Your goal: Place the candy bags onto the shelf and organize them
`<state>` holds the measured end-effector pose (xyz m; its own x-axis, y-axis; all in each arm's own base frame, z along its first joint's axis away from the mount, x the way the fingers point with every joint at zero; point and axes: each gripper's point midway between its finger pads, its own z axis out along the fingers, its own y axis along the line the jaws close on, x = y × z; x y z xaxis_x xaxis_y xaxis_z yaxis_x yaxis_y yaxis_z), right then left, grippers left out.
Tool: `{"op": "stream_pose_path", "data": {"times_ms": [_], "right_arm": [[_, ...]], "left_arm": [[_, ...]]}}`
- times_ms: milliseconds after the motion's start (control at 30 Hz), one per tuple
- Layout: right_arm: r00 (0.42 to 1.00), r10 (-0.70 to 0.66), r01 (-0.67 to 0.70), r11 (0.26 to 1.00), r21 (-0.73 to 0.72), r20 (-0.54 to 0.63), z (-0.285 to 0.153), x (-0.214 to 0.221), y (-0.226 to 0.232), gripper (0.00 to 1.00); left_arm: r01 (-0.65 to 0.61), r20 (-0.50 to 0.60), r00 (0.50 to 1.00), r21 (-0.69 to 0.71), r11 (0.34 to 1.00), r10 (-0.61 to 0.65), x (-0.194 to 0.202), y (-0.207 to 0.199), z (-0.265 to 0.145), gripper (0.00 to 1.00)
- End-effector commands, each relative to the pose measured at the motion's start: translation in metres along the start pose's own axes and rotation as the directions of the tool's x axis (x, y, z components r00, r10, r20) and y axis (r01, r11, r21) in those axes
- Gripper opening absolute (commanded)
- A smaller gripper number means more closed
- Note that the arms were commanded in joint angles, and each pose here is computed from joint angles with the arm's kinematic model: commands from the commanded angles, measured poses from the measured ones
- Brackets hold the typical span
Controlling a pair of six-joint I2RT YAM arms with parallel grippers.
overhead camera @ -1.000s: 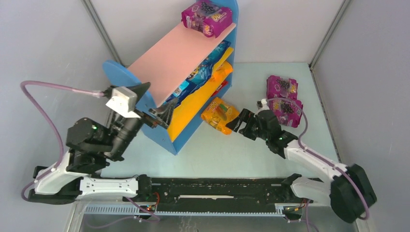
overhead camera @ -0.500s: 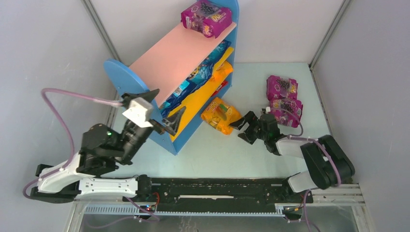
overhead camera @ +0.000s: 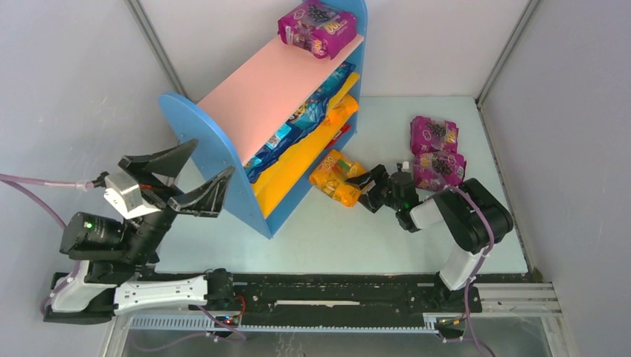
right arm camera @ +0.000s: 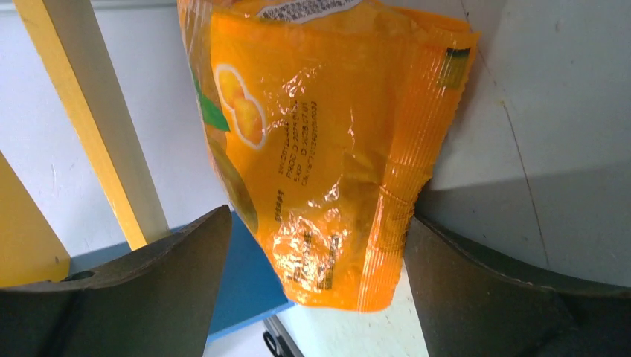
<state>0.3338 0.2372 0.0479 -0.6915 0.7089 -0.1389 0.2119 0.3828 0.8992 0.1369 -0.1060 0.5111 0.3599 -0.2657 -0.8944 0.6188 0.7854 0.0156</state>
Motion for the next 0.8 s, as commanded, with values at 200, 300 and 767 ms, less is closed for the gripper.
{"op": "stream_pose_path", "data": {"times_ms": [200, 300, 767], "right_arm": [[0.994, -0.009, 0.010, 1.000, -0.005, 0.105, 0.020, -0.015, -0.012, 0.71], [0.993, -0.052, 0.058, 0.997, -0.056, 0.108, 0.017, -0.015, 0.001, 0.56], [0.997, -0.056, 0.067, 0.963, -0.260, 0.050, -0.022, -0.010, 0.048, 0.18]], "left_arm": [[0.000, 0.078, 0.997, -0.023, 1.000, 0.002, -0.003, 0.008, -0.009, 1.00], [0.005, 0.088, 0.996, -0.032, 0.999, -0.002, -0.003, 0.008, -0.008, 1.00], [-0.008, 0.068, 0.998, -0.047, 0.999, 0.012, 0.005, 0.007, -0.004, 1.00]]}}
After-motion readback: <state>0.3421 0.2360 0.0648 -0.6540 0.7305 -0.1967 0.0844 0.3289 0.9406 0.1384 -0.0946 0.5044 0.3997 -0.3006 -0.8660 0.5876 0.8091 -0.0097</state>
